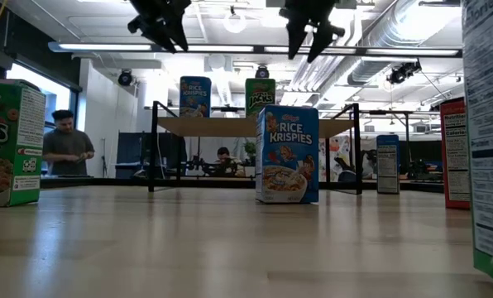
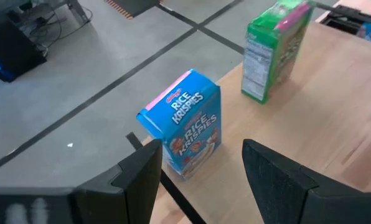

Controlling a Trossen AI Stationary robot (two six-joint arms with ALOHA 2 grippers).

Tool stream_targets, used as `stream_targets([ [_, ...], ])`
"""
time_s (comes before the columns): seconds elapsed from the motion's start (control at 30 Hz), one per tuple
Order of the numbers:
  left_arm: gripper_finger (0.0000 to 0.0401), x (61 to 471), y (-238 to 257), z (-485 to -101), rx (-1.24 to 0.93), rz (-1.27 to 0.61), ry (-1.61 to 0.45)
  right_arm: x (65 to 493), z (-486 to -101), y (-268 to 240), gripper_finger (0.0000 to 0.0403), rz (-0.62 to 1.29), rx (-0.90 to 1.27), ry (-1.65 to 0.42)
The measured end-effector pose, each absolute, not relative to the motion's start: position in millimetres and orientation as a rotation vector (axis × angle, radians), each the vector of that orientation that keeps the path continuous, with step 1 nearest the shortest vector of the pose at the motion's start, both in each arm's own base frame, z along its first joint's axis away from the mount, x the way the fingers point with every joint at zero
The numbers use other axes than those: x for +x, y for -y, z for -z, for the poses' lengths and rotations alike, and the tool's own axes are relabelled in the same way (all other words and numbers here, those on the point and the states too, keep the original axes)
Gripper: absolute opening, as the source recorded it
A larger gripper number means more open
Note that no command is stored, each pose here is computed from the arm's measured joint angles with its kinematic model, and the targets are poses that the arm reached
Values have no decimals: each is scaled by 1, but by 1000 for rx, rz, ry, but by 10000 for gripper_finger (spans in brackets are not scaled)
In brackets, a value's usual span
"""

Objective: Stack cereal on shelf
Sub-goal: Put the top red cereal box on the shelf

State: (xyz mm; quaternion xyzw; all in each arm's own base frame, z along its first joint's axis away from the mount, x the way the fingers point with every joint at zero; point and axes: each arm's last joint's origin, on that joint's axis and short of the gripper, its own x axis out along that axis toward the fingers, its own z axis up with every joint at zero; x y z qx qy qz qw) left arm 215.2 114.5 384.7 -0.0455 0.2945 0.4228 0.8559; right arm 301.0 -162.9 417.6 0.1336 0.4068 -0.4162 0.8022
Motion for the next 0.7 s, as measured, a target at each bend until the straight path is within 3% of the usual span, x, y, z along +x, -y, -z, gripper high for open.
stream_targets([
  [0.4, 214, 206, -92, -398, -76, -819, -561, 286, -435, 116, 307, 758, 286, -1058],
  [0.7, 214, 199, -75, -401, -103, -773, -548, 297, -432, 77, 307, 267, 206, -1125],
])
